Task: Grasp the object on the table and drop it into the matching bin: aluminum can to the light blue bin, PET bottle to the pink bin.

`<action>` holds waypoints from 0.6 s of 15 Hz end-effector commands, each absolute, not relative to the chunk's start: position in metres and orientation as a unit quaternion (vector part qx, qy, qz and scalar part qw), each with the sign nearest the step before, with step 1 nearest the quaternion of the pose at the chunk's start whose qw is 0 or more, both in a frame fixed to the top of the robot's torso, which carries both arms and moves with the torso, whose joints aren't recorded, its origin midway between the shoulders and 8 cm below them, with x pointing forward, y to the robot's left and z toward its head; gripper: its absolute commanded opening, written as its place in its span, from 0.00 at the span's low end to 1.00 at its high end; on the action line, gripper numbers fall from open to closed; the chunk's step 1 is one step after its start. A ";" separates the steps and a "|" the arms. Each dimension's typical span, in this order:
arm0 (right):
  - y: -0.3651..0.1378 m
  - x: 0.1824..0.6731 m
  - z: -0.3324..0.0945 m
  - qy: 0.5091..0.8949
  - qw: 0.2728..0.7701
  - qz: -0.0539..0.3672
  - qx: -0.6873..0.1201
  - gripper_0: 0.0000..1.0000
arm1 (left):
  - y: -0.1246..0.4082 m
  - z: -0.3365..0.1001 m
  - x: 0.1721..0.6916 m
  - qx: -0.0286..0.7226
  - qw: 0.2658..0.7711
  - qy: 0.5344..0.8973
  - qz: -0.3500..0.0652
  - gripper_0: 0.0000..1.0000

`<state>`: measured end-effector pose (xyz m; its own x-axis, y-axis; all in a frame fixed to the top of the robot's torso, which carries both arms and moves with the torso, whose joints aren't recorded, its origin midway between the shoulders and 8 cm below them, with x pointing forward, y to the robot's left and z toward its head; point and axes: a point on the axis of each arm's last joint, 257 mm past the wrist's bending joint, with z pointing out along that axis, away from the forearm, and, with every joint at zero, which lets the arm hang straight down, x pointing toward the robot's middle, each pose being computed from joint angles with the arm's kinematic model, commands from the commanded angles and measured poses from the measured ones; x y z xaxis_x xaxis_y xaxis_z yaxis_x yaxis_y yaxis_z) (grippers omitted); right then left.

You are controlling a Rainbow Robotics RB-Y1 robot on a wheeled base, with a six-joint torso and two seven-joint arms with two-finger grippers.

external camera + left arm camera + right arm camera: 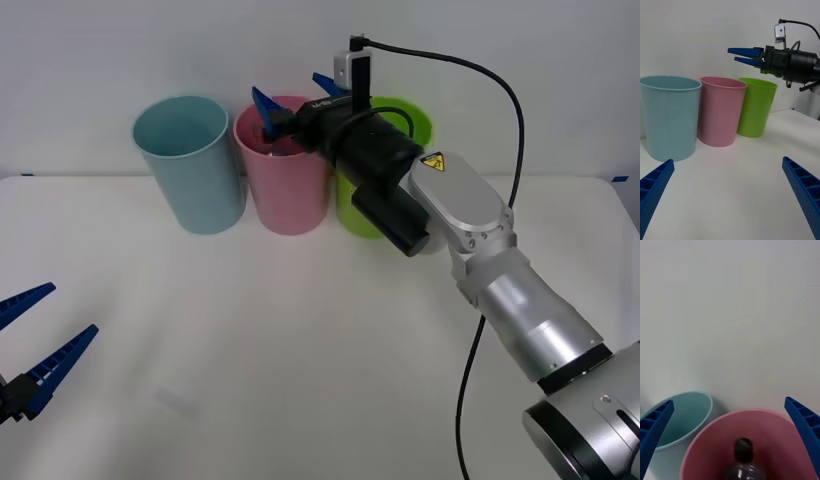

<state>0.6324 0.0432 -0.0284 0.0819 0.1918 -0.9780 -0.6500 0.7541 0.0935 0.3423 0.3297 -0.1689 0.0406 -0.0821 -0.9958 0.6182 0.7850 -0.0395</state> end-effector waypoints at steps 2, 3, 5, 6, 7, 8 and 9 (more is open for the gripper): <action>0.017 0.610 -0.041 0.604 0.715 0.290 -0.201 1.00 | 0.330 -0.169 0.342 0.208 0.691 0.645 -0.253 1.00; 0.009 0.605 -0.048 0.605 0.714 0.287 -0.204 1.00 | 0.330 -0.169 0.342 0.208 0.691 0.645 -0.253 1.00; -0.012 0.592 -0.059 0.607 0.714 0.278 -0.210 1.00 | 0.330 -0.169 0.342 0.208 0.691 0.645 -0.253 1.00; -0.023 0.584 -0.064 0.608 0.715 0.273 -0.212 1.00 | 0.330 -0.169 0.342 0.208 0.691 0.645 -0.253 1.00; -0.031 0.577 -0.069 0.609 0.714 0.271 -0.214 1.00 | 0.330 -0.169 0.342 0.208 0.691 0.645 -0.253 1.00; -0.041 0.570 -0.074 0.612 0.712 0.269 -0.214 1.00 | 0.330 -0.169 0.342 0.208 0.691 0.645 -0.253 1.00; -0.051 0.560 -0.080 0.614 0.710 0.267 -0.215 1.00 | 0.330 -0.169 0.342 0.208 0.691 0.645 -0.253 1.00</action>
<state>0.5672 -0.0437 -0.0758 0.1053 0.1197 -0.9872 -0.6446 0.7642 0.0239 0.3423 0.3297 -0.1689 0.0407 -0.0821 -0.9958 0.6182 0.7850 -0.0394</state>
